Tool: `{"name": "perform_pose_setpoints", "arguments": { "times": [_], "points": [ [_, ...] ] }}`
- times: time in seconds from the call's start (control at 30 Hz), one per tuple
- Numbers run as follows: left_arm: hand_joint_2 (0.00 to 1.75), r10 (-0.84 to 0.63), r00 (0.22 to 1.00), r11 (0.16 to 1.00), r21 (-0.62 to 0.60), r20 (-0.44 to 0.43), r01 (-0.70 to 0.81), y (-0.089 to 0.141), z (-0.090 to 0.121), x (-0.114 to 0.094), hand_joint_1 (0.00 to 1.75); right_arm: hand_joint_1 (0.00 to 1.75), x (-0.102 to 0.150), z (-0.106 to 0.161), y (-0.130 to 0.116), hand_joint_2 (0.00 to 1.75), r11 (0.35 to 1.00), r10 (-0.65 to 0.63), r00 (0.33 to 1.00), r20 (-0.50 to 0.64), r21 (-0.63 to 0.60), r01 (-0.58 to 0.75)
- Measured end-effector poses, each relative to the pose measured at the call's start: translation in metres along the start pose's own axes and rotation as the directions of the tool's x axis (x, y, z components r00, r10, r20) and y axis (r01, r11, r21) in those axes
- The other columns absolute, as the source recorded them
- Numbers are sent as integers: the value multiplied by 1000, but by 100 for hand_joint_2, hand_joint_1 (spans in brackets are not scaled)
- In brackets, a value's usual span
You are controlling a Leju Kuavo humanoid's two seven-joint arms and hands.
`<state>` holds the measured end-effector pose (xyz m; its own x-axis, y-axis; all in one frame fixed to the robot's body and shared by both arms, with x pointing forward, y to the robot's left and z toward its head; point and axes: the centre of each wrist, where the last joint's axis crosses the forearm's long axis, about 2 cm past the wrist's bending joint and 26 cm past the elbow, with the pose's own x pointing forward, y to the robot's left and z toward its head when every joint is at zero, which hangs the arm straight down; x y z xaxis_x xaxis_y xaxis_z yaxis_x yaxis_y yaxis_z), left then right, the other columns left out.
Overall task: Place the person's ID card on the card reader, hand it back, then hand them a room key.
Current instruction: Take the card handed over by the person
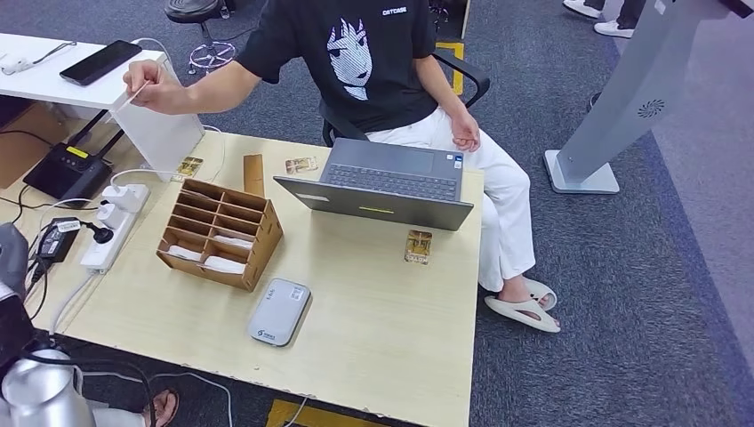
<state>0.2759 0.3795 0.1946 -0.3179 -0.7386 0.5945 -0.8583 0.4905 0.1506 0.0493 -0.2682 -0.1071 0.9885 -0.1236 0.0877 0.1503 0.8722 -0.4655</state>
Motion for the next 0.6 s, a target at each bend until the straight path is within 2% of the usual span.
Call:
{"name": "perform_pose_setpoints", "arguments": {
  "times": [0.3,0.6],
  "points": [
    [175,-19,1000,993,-120,8,20,-63,-21,12,0,0,4,-1,-2,175,998,58,998,20,17,-58],
    [175,-39,997,966,-254,71,55,-123,-40,39,0,0,8,-2,-3,175,990,134,990,49,37,-136]
  ]
}}
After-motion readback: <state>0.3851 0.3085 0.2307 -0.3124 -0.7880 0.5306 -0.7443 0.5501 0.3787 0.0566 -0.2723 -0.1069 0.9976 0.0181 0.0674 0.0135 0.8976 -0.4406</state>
